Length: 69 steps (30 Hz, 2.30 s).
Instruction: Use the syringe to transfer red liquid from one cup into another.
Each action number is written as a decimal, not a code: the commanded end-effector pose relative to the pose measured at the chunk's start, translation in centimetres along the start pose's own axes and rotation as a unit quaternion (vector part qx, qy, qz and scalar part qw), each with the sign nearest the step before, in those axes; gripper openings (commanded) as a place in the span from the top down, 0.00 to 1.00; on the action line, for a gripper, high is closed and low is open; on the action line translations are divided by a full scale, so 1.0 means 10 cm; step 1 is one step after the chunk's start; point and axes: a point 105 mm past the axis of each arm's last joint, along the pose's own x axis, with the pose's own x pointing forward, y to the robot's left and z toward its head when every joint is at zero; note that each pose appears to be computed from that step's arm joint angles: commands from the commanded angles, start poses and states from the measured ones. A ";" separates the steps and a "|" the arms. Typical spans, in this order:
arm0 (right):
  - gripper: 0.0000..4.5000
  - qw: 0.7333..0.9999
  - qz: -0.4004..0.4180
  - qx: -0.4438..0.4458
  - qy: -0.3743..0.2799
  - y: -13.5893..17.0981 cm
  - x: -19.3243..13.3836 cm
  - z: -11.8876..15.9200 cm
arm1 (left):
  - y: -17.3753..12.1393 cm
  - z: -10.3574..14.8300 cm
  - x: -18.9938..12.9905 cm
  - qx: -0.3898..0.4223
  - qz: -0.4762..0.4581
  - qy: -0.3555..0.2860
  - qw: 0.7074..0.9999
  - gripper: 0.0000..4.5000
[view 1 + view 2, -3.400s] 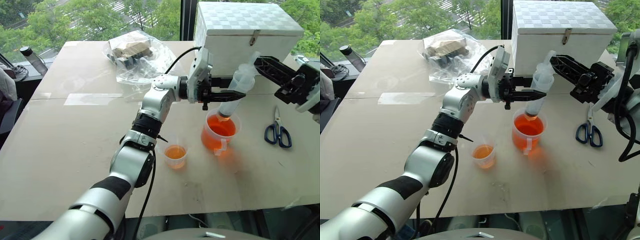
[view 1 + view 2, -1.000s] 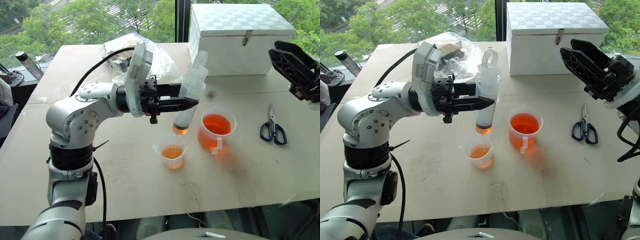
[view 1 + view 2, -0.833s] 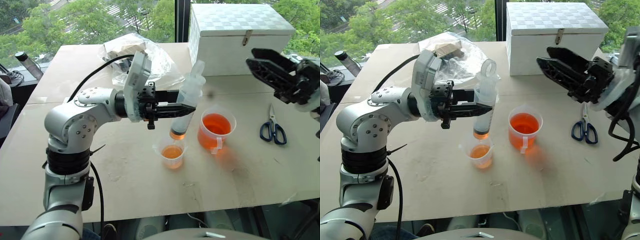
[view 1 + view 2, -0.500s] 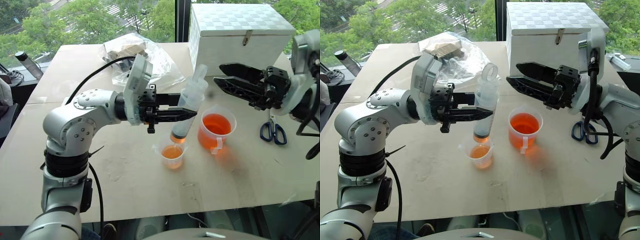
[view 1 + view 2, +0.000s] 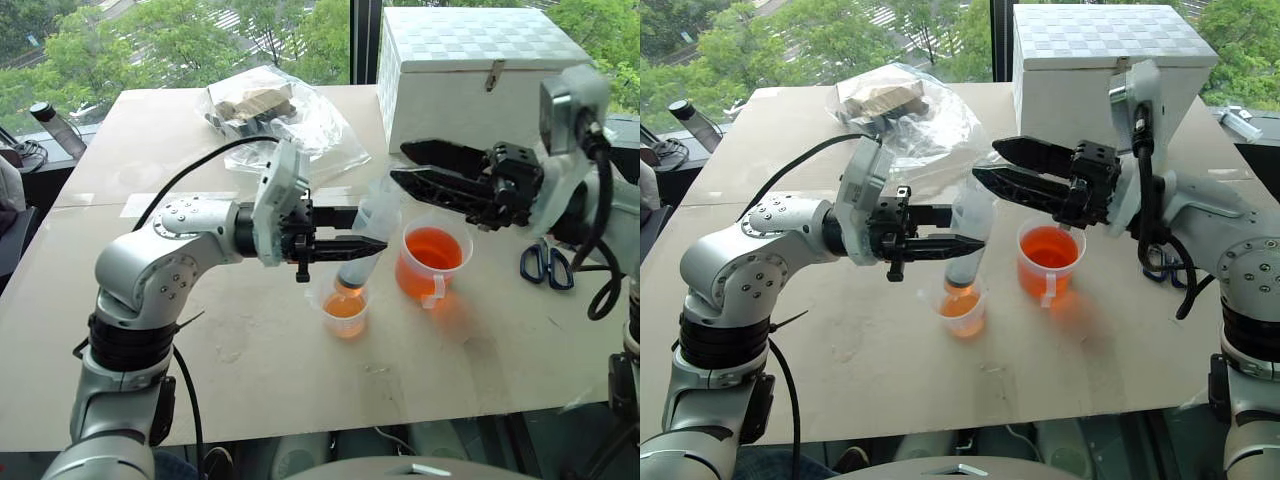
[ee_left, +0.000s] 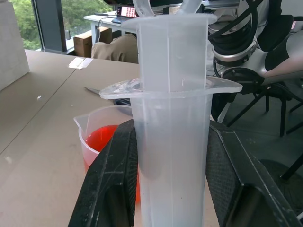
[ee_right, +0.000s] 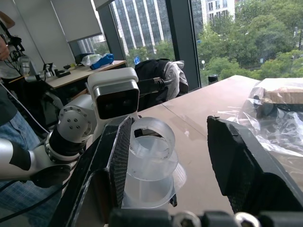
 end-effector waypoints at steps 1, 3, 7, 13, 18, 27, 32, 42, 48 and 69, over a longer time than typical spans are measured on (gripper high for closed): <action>0.41 1.000 0.011 -0.015 -0.005 0.06 0.00 0.06 | -0.04 0.09 -0.02 0.027 -0.001 -0.012 1.000 0.69; 0.41 1.000 0.008 -0.015 -0.006 0.04 -0.02 0.06 | -0.05 0.08 -0.02 0.026 -0.001 -0.011 1.000 0.69; 0.41 1.000 0.021 -0.010 -0.004 0.07 -0.02 0.06 | -0.05 0.06 -0.03 0.025 0.002 -0.010 1.000 0.69; 0.41 1.000 0.017 -0.004 0.008 0.04 -0.07 -0.03 | -0.05 0.06 -0.03 0.024 0.002 -0.011 1.000 0.69; 0.41 1.000 -0.005 -0.013 0.014 -0.04 -0.09 -0.06 | -0.05 0.05 -0.04 0.023 0.001 -0.009 1.000 0.69; 0.98 1.000 -0.002 -0.016 -0.005 -0.02 0.01 -0.01 | -0.06 0.06 -0.03 0.021 -0.003 -0.009 1.000 0.69; 0.98 1.000 0.007 -0.009 0.009 0.06 0.05 -0.09 | -0.05 0.03 -0.03 0.021 0.001 -0.007 1.000 0.69; 0.98 0.995 0.019 -0.022 0.090 0.11 -0.01 -0.41 | 0.01 0.08 -0.04 0.030 0.011 -0.014 0.999 0.69; 0.98 0.992 0.021 -0.028 0.124 0.11 -0.02 -0.56 | 0.04 0.12 -0.05 0.035 0.017 -0.021 0.999 0.69; 0.31 0.998 0.042 0.041 0.032 0.15 -0.16 -0.15 | 0.05 0.19 -0.03 0.036 0.018 -0.035 0.999 0.69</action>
